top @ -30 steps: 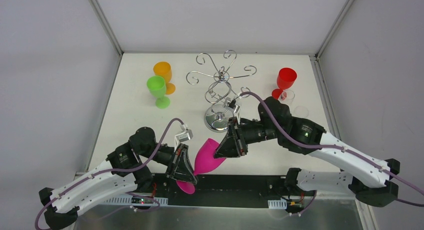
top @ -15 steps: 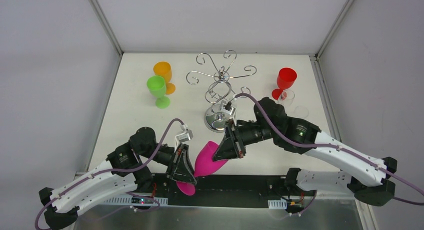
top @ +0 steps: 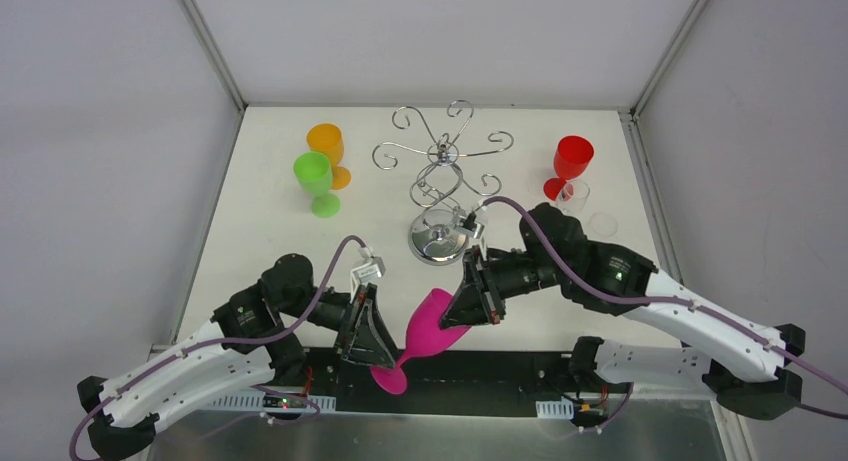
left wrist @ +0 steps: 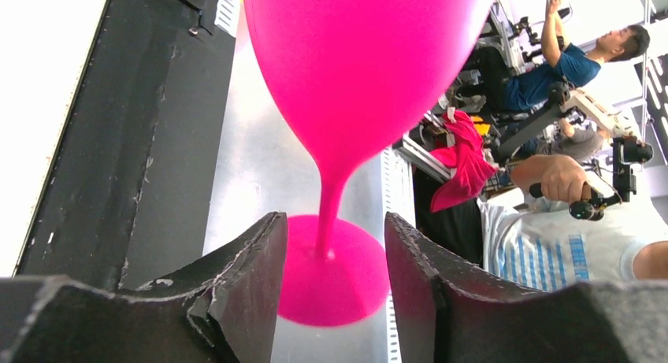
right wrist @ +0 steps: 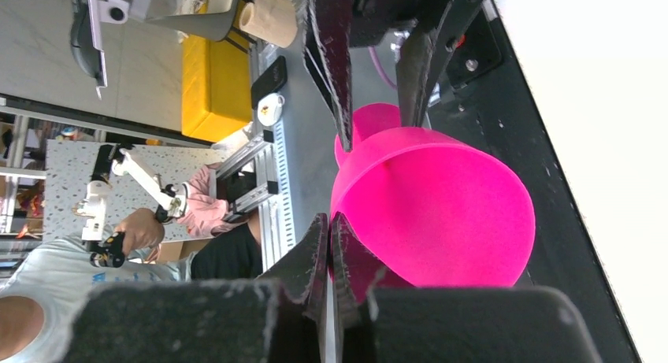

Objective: Take the wine glass off the wine glass rack
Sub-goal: Place the wine glass at the center of the board.

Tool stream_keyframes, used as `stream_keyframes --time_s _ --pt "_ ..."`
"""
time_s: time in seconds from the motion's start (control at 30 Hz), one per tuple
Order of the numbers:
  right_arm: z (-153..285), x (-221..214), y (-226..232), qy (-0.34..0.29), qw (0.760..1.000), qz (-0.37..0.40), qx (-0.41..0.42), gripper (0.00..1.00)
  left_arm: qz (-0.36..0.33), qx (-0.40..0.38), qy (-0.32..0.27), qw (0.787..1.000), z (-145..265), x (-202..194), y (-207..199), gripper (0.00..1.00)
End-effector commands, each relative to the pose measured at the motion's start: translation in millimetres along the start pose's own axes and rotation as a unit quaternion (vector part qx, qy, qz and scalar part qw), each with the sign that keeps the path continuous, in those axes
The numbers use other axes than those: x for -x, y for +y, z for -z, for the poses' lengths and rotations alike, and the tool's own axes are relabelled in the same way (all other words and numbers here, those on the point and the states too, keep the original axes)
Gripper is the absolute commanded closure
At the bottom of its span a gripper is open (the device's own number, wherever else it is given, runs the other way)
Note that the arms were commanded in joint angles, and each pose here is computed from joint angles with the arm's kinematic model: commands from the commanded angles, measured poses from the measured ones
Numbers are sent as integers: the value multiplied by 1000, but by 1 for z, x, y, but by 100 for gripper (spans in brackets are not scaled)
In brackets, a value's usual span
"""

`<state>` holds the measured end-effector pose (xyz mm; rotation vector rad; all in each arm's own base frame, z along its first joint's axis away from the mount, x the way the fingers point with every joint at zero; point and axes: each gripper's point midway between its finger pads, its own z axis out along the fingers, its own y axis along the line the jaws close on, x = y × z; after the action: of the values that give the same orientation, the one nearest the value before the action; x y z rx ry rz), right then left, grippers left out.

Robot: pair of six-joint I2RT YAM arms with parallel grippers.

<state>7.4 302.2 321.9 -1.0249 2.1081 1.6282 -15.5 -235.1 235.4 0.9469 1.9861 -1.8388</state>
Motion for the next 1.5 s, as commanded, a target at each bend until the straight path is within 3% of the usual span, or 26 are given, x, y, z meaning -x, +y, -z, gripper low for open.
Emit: stream_keyframes --time_s 0.0,0.13,0.4,0.77,1.1,1.47 --pt "18 -5 -11 -9 999 12 -50 100 -33 11 -24 999 4 15 -9 49" --pt "29 -9 -35 -14 993 9 -121 100 -38 44 -31 998 7 17 -1 45" --pt "74 -12 -91 -25 955 -3 -294 100 -40 80 -25 996 8 20 10 41" --pt "137 -8 -162 -67 858 -40 -508 100 -53 128 -26 990 16 26 18 37" --pt "161 2 -207 -81 808 -78 -578 100 -53 175 -37 982 23 25 35 31" --pt "161 15 -252 -84 798 -128 -582 100 -53 200 -56 977 30 26 42 25"
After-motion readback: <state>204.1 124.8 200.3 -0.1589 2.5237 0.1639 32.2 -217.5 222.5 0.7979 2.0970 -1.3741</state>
